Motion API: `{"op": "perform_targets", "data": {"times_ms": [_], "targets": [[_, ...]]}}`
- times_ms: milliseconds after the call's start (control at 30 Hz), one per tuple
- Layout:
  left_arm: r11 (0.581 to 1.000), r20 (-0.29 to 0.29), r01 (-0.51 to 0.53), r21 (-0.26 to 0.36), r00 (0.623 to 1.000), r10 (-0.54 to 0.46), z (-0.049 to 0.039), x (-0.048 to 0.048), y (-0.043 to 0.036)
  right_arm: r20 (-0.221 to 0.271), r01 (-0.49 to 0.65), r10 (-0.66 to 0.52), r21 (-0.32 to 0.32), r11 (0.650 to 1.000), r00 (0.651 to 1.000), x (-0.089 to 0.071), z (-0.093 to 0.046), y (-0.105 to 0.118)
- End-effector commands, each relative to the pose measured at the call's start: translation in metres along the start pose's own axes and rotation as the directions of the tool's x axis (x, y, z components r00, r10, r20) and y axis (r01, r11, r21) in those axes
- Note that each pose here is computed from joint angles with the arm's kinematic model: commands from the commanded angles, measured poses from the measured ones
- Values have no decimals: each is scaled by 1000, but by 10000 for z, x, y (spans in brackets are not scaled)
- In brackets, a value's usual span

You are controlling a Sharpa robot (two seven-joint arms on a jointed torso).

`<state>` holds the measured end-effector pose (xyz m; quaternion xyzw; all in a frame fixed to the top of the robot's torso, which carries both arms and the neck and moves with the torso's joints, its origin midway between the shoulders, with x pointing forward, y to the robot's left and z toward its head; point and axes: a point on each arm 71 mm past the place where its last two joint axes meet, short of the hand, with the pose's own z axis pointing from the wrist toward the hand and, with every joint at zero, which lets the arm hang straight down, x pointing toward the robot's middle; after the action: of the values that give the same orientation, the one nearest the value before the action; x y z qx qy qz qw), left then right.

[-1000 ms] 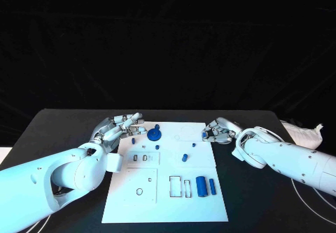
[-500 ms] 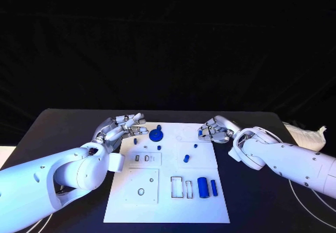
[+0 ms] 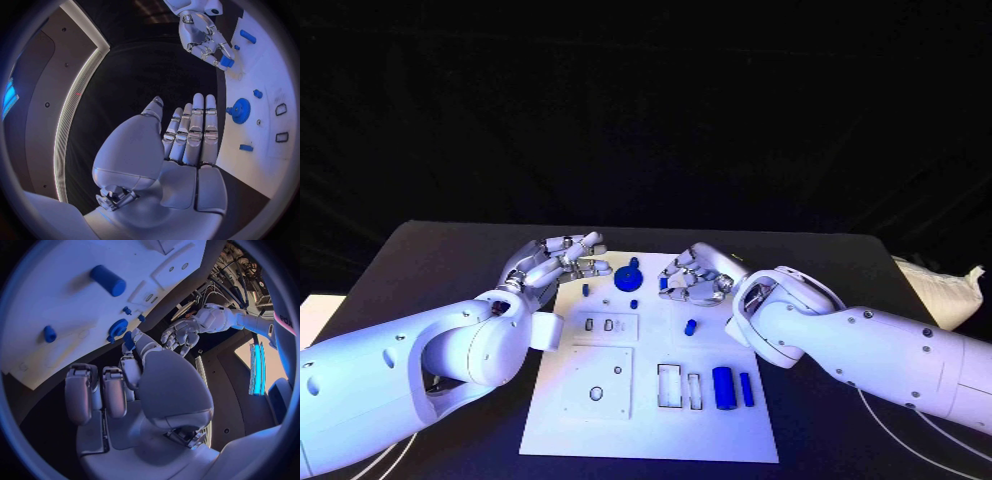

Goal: Assemble the parts on the task board

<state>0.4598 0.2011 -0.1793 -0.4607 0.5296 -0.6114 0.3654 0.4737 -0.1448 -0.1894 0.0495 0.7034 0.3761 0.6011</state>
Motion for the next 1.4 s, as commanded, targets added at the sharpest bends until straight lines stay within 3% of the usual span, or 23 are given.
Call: {"op": "perform_targets", "data": {"times_ms": [33,333,633,1400], "targets": [[1000,-19,10,9,1000,-9,8,21,-7,-5,125,-125,21,992,992,119,43,122],[1000,-19,9,10,1000,-9,9,23,-8,-61,180,-180,-6,984,982,409,152,336],[1000,-19,9,9,1000,-9,16,37,-4,-77,221,-221,-19,975,972,610,224,438],[1000,-24,12,9,1000,-12,29,58,3,-140,246,-249,-39,969,958,813,265,516]]}}
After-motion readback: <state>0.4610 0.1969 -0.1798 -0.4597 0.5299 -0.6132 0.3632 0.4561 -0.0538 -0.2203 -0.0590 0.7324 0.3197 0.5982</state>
